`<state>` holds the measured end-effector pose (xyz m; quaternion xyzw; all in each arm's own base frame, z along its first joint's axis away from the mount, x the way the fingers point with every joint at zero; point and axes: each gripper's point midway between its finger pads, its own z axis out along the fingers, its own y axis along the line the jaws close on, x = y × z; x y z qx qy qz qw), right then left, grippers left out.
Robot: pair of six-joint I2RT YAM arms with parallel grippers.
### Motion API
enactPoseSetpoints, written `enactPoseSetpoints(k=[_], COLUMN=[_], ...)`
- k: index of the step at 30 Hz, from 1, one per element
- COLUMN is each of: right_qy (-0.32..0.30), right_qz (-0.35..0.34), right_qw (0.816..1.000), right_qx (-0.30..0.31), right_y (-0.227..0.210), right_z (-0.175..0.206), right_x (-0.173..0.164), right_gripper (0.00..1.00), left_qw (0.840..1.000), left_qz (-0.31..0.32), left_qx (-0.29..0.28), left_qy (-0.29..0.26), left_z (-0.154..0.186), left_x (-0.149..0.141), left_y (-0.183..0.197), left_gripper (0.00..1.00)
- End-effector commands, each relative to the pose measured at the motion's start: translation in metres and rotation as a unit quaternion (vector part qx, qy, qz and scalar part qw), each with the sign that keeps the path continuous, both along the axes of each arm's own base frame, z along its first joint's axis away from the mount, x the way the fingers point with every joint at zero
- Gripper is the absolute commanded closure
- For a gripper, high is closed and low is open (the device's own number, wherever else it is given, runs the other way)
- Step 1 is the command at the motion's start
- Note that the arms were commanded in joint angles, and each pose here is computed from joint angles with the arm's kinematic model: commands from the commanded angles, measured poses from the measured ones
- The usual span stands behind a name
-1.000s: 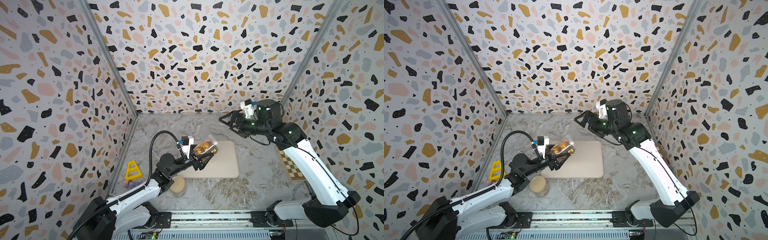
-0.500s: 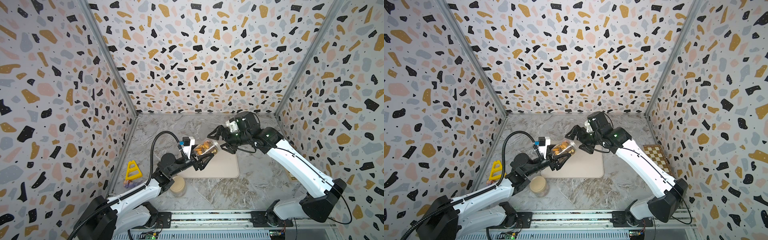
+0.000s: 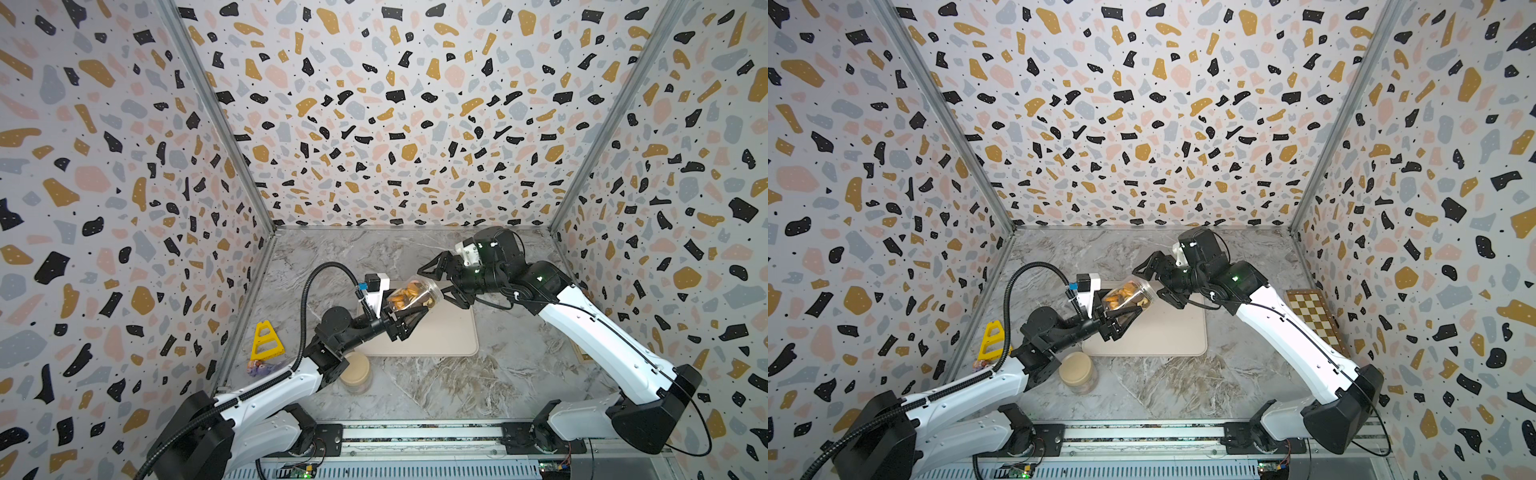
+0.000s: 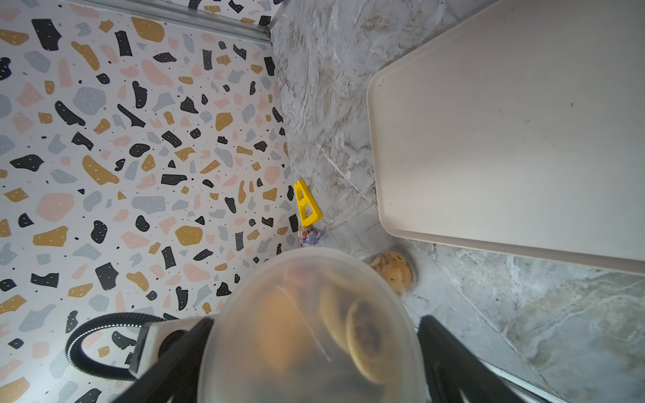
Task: Pour the cookies out of the jar
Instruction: Unscrew the lid from the jar.
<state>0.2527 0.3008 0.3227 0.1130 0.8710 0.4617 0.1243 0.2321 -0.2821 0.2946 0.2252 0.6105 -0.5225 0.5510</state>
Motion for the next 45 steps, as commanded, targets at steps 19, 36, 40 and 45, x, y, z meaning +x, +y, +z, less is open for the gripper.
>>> enactPoseSetpoints(k=[19,36,40,45], right_qy=[-0.196,-0.292,-0.193,-0.149], right_qz=[0.046,0.043,0.004,0.005], right_qw=[0.975,0.952,0.981,0.987], right_qx=[0.095,0.081,0.012,0.057], right_y=[0.011,-0.018,-0.032,-0.013], right_z=[0.062,0.077,0.043,0.046], right_x=[0.003,0.023,0.026,0.008], right_gripper=[0.09,0.00,0.01,0.01], left_qw=[0.993,0.989,0.993,0.996], left_qz=[0.010,-0.014,0.004,0.021], left_qx=[-0.118,-0.146,-0.110,-0.078], left_qy=[-0.027,-0.020,-0.031,-0.038], left_z=[0.054,0.062,0.054,0.043], left_x=[-0.003,-0.013,-0.009,-0.003], left_y=[0.016,0.018,0.017,0.015], left_gripper=[1.00,1.00,1.00,1.00])
